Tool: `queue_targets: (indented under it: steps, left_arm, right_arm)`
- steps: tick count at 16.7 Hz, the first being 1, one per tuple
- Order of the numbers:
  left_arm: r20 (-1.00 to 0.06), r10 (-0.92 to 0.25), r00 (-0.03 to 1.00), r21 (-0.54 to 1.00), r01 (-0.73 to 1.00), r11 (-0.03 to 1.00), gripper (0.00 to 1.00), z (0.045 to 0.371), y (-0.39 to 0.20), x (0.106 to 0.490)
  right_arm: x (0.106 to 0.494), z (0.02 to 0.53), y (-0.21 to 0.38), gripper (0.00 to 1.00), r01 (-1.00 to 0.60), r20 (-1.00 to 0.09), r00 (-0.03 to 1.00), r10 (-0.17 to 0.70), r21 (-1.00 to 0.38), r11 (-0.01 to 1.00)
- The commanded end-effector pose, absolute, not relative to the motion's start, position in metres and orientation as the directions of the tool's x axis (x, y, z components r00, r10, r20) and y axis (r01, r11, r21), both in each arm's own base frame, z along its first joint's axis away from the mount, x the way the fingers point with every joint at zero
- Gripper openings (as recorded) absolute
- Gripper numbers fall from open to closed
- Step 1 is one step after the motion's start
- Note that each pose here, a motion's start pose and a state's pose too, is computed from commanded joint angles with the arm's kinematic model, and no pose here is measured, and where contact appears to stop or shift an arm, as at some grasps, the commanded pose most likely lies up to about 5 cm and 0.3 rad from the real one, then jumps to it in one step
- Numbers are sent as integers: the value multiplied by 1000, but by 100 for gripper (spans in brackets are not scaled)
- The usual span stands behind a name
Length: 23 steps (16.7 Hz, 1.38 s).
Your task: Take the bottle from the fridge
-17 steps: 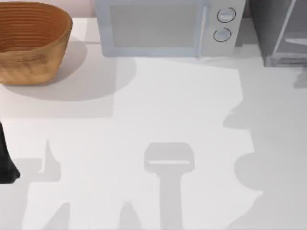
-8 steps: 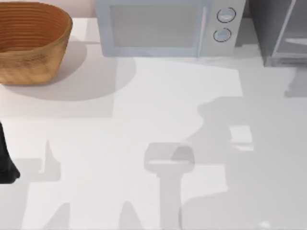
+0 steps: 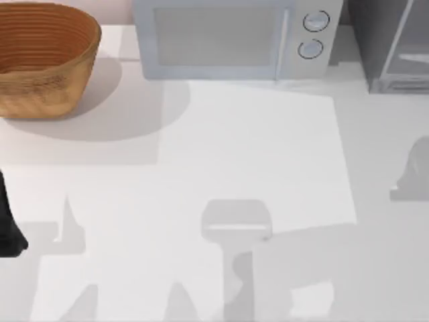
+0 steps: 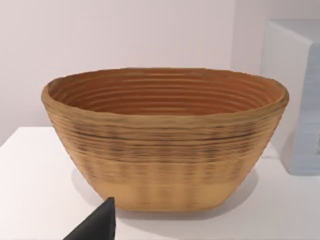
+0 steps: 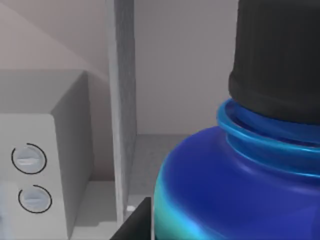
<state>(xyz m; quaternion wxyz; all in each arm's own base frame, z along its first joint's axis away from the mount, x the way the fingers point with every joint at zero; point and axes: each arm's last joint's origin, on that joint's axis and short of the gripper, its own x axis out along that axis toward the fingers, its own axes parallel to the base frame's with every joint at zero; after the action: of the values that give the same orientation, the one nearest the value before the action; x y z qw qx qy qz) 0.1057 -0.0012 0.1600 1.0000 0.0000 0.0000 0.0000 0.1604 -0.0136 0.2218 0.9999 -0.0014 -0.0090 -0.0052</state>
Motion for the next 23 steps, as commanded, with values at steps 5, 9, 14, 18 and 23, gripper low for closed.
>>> queue_targets:
  steps: [5,9,14,18,23]
  left_arm:
    - [0,0,1000,0,0,1000,100,160,-1,106]
    - [0,0,1000,0,0,1000,100,160,-1,106]
    - [0,0,1000,0,0,1000,100,160,-1,106]
    - [0,0,1000,0,0,1000,100,160,-1,106]
    - [0,0,1000,0,0,1000,100,160,-1,106]
  right_arm:
    - [116,183,-4,0,5,15,1000,-5,1,1000]
    - [107,163,-2,0,1,2,1000,-1,0,1000]
    - [106,160,-1,0,0,0,1000,0,0,1000]
    - [107,167,-1,0,1,16,1000,-1,2,1000]
    - [123,208,7,0,4,105,994,-5,8,1000]
